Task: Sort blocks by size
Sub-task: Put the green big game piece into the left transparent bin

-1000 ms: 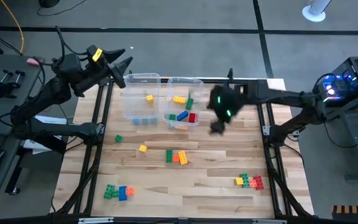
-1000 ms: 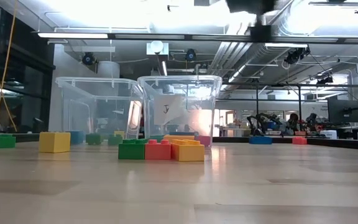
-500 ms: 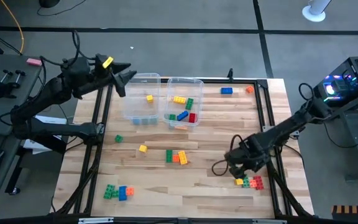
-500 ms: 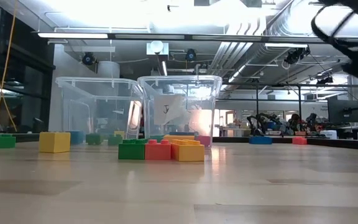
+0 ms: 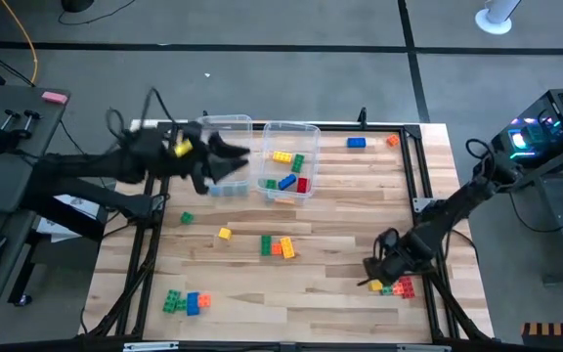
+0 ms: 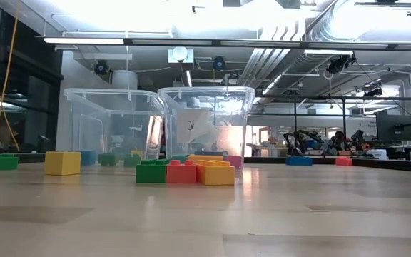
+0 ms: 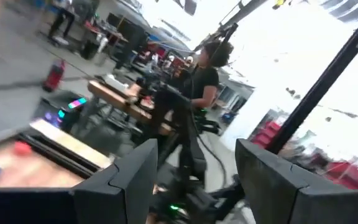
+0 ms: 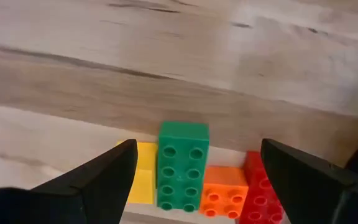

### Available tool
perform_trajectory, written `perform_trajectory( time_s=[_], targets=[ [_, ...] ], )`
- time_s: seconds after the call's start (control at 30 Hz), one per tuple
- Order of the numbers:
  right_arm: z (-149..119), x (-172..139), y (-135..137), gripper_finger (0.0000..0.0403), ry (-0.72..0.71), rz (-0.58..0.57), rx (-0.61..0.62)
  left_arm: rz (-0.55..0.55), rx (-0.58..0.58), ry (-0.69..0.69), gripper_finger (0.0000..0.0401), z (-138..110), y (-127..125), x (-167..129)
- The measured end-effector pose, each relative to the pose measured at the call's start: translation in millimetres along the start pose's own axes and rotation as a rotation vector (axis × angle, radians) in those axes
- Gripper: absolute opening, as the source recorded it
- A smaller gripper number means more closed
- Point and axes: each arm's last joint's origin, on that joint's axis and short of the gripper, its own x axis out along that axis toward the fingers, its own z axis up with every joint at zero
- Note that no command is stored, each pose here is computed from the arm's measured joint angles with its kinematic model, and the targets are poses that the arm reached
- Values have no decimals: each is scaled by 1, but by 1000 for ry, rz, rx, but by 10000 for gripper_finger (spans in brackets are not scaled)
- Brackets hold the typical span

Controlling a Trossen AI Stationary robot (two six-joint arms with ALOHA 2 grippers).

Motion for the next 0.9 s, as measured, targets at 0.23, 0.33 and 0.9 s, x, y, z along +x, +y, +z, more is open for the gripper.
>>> perform_trajectory(
  time_s=[0.23, 0.33, 0.9],
  targets=[
    [-10, 2, -7, 336, -73, 37, 93, -2, -61, 11, 202, -33, -20, 20],
    [-12, 4, -6, 336, -70, 40, 90, -22, -68, 8, 202, -37, -26, 21],
    [-22, 30, 16, 336, 7, -1, 111, -210, -2, 45, 202, -38, -65, -11]
  ],
)
